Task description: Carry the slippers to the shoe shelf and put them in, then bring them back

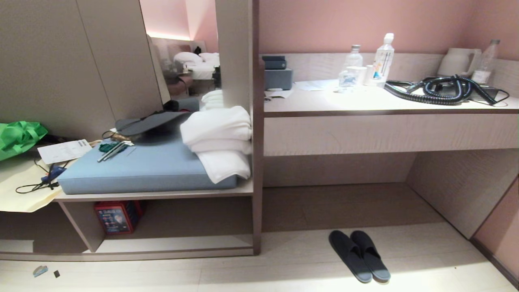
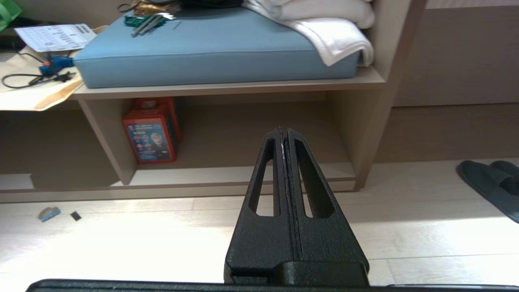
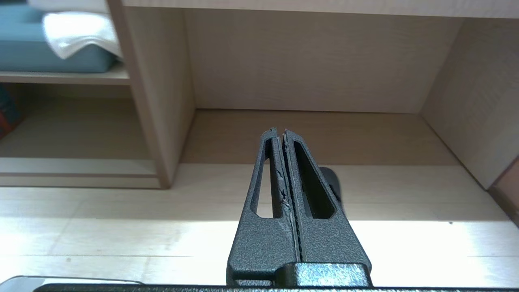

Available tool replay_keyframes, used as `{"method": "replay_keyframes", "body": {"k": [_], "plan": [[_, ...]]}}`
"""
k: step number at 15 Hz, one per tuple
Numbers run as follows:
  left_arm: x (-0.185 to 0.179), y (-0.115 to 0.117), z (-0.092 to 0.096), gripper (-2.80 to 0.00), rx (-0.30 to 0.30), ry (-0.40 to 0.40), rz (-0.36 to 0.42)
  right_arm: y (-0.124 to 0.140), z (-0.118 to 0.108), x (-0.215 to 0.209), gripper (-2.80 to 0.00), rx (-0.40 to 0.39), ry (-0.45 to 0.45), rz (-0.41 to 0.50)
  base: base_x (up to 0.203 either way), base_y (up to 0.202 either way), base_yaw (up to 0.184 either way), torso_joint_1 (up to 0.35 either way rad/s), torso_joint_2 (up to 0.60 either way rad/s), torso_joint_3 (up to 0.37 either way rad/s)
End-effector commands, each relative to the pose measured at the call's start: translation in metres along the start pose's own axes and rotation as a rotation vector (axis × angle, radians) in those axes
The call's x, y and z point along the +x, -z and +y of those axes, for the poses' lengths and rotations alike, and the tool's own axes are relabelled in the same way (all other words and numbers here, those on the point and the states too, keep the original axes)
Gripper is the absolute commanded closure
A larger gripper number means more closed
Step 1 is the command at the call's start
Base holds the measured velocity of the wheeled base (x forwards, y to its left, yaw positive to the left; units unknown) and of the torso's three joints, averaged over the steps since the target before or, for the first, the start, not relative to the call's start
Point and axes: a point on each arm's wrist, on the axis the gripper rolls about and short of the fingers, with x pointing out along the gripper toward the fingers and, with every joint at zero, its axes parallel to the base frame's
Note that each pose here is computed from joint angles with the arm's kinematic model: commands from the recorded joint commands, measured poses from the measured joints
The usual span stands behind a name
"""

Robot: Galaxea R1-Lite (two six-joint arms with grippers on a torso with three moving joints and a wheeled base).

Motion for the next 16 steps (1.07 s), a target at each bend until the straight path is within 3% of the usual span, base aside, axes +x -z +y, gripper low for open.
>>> {"method": "replay_keyframes", "body": {"k": [1, 16], "plan": [[0.0, 0.0, 0.0, 0.0, 0.0, 0.0, -0.001, 0.0, 0.0, 0.0001, 0.0, 0.0, 0.0, 0.001, 0.0, 0.194, -0.002, 0.002, 0.0, 0.0], [0.0, 0.0, 0.0, 0.0, -0.002, 0.0, -0.001, 0.0, 0.0, 0.0001, 0.0, 0.001, 0.0, 0.001, 0.0, 0.196, -0.001, 0.003, 0.0, 0.002]]}}
